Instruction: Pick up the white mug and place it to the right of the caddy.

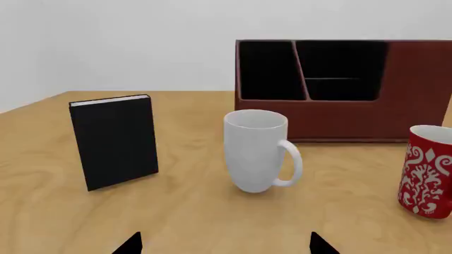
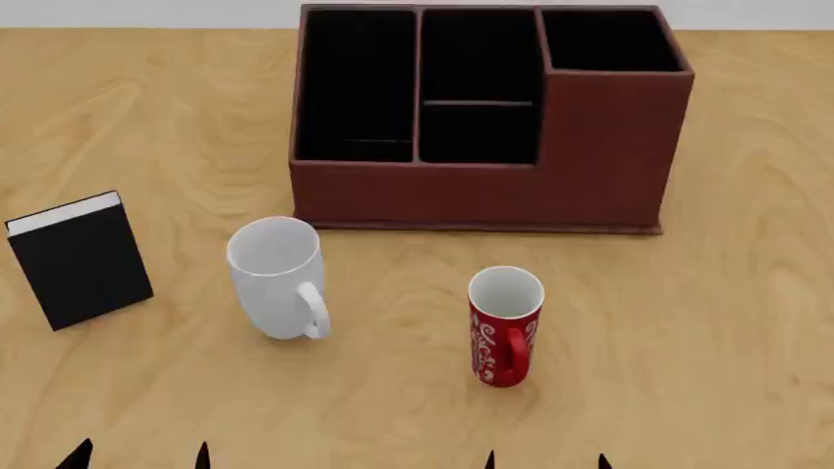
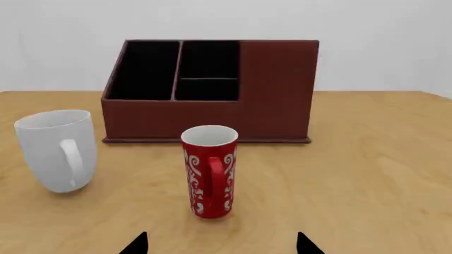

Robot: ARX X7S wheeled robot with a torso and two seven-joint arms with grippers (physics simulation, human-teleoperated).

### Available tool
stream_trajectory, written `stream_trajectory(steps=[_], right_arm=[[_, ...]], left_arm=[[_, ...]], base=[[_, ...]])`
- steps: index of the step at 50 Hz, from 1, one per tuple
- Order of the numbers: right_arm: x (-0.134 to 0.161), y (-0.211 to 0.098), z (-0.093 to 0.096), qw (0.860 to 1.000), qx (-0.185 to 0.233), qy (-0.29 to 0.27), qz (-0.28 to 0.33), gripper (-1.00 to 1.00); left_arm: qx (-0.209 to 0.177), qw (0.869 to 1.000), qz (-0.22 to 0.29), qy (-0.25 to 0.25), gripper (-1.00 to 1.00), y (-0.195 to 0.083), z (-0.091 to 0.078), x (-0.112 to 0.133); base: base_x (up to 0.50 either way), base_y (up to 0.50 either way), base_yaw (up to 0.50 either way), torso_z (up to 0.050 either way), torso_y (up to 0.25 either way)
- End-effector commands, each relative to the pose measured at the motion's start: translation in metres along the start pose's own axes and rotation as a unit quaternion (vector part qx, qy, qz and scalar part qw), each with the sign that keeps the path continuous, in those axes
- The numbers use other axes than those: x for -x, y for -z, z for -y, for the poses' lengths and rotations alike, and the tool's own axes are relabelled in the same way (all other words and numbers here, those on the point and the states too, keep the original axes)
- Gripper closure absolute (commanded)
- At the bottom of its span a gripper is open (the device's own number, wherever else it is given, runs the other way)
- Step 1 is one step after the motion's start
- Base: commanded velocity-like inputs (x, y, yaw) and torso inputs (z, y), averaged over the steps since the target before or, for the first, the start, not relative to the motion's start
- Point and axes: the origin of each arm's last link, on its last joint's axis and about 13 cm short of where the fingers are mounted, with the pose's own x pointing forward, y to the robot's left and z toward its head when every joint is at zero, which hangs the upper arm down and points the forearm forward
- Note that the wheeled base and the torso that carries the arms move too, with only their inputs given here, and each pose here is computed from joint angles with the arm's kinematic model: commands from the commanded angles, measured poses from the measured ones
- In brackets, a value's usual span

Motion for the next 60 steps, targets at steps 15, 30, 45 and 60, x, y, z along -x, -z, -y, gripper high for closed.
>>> stream_trajectory(steps=[15,30,45,60], right_arm=[[-0.003,-0.026,0.007,1.0,0.014,-0.024,-0.003,-1.0],[-0.014,-0.086,0.013,0.998,0.048,-0.036,0.018,-1.0],[-0.025,-0.144,0.022,0.996,0.067,-0.036,0.04,-1.0],[-0.024,-0.187,0.035,0.992,0.098,-0.016,0.074,-1.0]], left_arm=[[0.037,0.999,0.009,0.012,-1.0,-0.029,0.0,0.0],[-0.016,0.999,0.042,0.027,-1.0,-0.083,0.005,-0.006],[-0.033,0.996,0.078,0.04,-1.0,-0.136,0.008,-0.007],[-0.045,0.991,0.12,0.037,-1.0,-0.172,0.002,-0.01]], base=[[0.0,0.0,0.0,0.0,0.0],[0.0,0.0,0.0,0.0,0.0],[0.0,0.0,0.0,0.0,0.0],[0.0,0.0,0.0,0.0,0.0]])
